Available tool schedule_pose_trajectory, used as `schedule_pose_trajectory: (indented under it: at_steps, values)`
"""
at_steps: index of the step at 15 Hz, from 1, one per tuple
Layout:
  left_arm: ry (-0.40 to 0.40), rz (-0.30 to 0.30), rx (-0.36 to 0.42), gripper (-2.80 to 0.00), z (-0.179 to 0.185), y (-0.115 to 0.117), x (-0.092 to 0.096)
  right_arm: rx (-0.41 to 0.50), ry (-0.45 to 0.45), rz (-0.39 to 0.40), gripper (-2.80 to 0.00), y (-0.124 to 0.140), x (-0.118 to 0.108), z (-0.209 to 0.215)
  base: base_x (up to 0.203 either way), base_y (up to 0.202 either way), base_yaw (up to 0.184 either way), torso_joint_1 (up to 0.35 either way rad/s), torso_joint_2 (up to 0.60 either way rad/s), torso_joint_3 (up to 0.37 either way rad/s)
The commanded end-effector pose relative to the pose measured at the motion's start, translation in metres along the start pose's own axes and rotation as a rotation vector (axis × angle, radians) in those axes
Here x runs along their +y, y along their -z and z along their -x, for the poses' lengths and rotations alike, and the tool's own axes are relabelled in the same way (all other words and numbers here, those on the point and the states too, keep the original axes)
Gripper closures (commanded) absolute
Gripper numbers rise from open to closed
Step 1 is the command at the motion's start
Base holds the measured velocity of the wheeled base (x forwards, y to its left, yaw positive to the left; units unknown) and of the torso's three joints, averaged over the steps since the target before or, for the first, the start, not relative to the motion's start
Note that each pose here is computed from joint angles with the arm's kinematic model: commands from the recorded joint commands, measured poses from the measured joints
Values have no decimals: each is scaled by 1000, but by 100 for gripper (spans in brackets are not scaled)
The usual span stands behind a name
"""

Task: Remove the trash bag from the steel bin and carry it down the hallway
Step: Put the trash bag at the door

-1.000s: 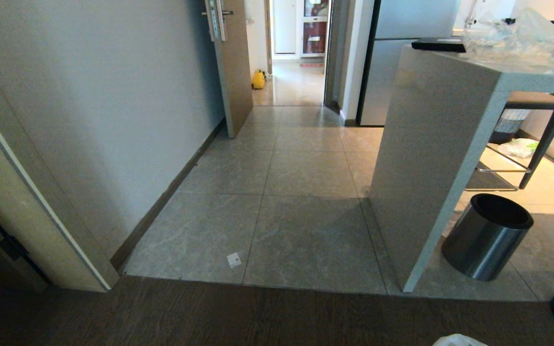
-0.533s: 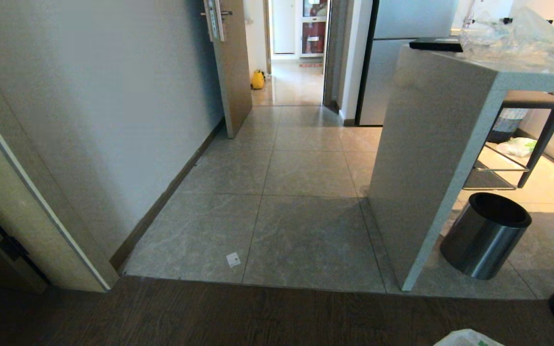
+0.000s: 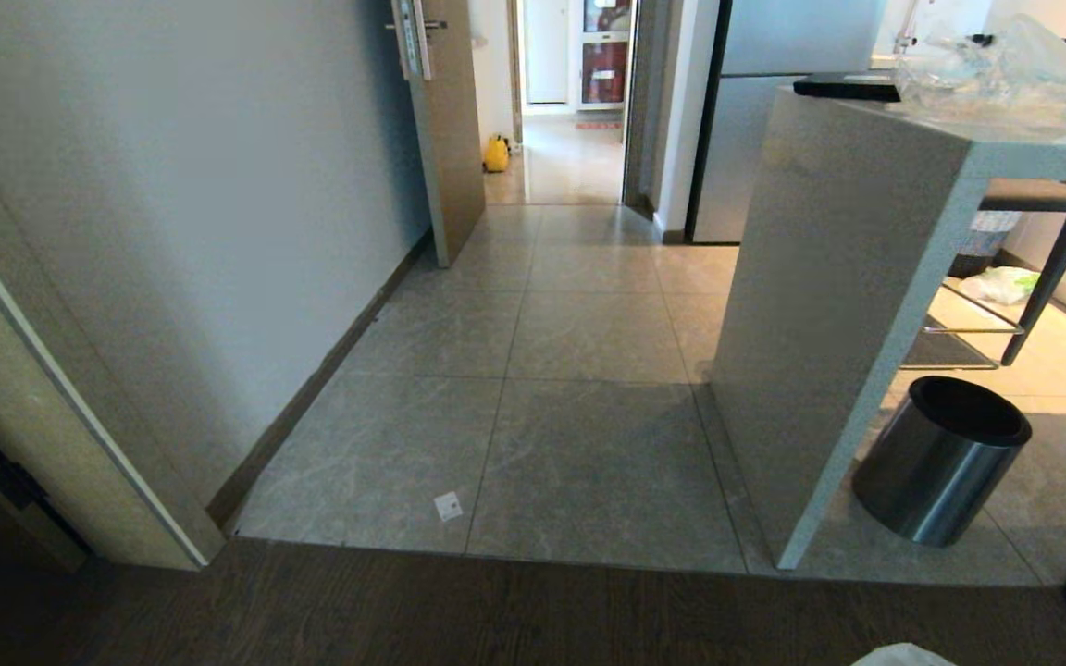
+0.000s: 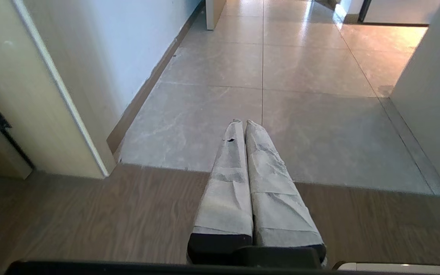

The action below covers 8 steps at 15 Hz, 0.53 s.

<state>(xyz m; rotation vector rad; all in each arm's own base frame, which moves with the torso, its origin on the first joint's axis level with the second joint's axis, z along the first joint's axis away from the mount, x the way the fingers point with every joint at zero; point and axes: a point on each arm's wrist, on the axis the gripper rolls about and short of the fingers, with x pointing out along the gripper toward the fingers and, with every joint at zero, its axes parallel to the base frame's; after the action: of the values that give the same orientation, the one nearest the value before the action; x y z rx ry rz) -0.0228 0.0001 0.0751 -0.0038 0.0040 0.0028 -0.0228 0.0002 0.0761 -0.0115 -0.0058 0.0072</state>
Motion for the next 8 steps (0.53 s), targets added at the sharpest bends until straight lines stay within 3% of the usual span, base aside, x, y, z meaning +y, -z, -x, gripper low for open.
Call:
schedule_pose_trajectory:
  at_steps: [1, 8]
  values:
    - [0, 2, -1, 0, 0, 0, 0, -1, 0, 0, 0, 0, 0, 0, 194, 0, 0, 7, 12, 2]
    - [0, 2, -1, 0, 0, 0, 0, 1, 0, 0, 0, 0, 0, 0, 190, 0, -1, 3, 1, 3]
